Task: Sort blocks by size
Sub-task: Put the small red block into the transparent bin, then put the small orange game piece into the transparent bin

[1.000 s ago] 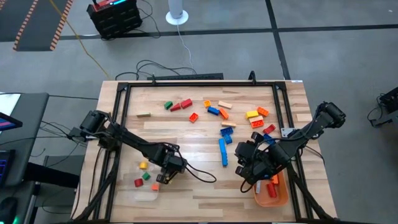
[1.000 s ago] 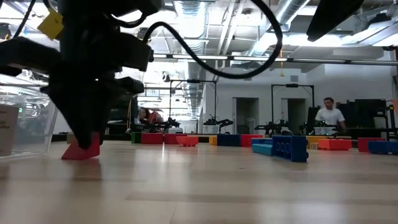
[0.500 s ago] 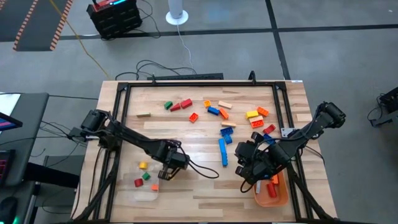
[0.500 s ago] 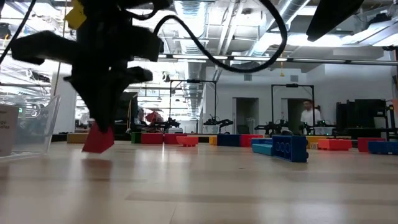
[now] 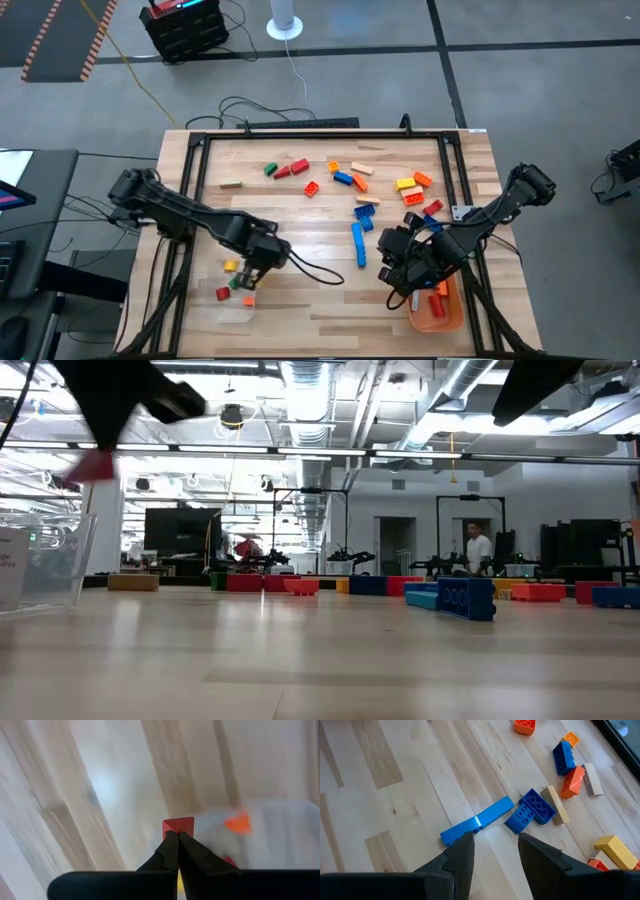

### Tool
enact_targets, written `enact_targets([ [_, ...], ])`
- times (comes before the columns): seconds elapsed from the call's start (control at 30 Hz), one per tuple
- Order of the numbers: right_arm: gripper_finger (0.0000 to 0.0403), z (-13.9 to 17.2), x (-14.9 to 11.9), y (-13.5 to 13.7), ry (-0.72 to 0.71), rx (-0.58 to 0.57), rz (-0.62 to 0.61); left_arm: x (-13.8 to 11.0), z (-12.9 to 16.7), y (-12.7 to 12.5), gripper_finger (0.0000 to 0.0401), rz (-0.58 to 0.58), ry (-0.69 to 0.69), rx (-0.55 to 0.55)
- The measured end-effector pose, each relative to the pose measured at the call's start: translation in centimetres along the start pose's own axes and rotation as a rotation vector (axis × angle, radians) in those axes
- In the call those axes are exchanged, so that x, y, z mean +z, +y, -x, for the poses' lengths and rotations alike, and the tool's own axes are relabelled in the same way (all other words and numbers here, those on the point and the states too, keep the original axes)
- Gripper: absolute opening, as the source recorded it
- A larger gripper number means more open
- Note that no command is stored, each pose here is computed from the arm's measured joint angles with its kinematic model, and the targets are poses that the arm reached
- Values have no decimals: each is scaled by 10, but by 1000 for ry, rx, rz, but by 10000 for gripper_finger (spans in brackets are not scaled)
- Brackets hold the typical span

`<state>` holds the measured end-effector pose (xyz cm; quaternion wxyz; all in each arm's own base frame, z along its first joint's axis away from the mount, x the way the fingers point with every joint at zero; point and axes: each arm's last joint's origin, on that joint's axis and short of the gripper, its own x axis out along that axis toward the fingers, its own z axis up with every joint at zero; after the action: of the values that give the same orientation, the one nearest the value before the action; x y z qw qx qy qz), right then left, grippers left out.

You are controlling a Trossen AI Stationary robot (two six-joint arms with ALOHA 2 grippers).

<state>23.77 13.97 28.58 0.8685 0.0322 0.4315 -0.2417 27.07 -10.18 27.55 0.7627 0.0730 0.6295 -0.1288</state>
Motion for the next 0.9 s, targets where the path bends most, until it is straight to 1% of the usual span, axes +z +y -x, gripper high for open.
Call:
enact_targets([
  [0.07,182,0,0,0,0,1,3,-10,9,-5,1,27,39,-19],
  [0.13,182,0,0,0,-2,2,2,-19,13,-9,1,48,93,-9],
  [0.23,182,0,0,0,-3,3,4,-23,13,-16,0,83,113,70],
  [0.3,182,0,1,1,-5,5,2,-23,13,-20,9,78,102,90],
  [0.4,182,0,1,1,-8,9,-2,-24,12,-22,39,88,110,101],
  [0.53,182,1,0,2,-10,13,3,-28,12,-21,99,117,159,118],
  [0.6,182,1,0,2,-10,13,2,-29,12,-21,130,117,161,128],
  [0.67,182,1,0,2,-10,12,4,-29,13,-18,156,106,163,174],
  [0.73,182,1,0,2,-10,12,6,-30,14,-12,172,89,162,277],
  [0.8,182,0,1,1,-10,9,4,-30,15,-4,178,67,153,383],
  [0.83,182,0,1,1,-10,8,2,-29,16,0,179,59,151,411],
  [0.9,182,0,2,1,-12,9,-1,-28,19,11,179,51,134,420],
])
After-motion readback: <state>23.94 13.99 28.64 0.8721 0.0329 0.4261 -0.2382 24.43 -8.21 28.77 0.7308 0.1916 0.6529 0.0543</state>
